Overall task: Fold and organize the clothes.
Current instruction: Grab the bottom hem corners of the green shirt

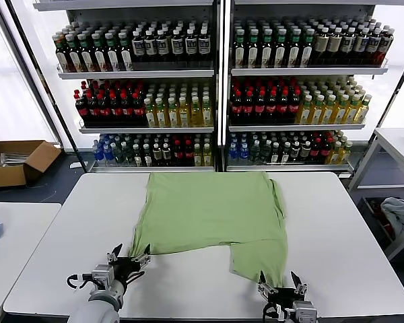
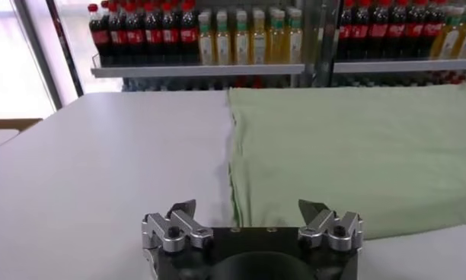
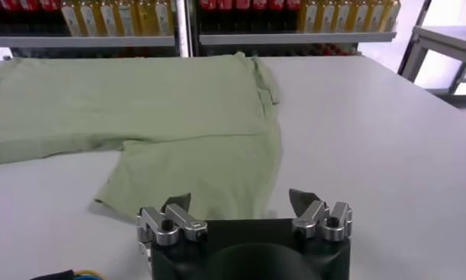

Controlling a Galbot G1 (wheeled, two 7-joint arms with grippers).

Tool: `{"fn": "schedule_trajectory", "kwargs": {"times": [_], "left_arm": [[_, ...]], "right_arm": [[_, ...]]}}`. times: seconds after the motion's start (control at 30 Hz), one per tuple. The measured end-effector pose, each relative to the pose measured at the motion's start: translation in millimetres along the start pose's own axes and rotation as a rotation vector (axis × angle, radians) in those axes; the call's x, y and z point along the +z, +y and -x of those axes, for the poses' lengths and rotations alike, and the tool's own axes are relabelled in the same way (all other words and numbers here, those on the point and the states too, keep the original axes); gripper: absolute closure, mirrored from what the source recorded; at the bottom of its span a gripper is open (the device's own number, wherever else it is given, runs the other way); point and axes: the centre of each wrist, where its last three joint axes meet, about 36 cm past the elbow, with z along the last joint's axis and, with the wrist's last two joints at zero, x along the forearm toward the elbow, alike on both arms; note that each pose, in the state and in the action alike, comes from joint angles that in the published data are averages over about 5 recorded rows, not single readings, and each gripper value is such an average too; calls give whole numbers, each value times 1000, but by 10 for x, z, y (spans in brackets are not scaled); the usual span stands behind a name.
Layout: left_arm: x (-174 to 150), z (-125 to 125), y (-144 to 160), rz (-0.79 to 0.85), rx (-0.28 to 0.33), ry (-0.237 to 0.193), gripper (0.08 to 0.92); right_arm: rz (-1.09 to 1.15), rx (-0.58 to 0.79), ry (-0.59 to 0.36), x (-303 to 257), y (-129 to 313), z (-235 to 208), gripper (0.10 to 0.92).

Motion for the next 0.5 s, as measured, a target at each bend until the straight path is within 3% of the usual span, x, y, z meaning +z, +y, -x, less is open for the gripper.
{"fn": "schedule_trajectory", "kwargs": {"times": [0.27, 0.5], "left_arm": [[43, 2, -33, -1, 21, 14, 184], [94, 14, -37, 4, 25, 31, 356]], "right_arm": [[-9, 3, 16, 66, 15, 1, 230], [-15, 2, 21, 127, 41, 11, 418]]}}
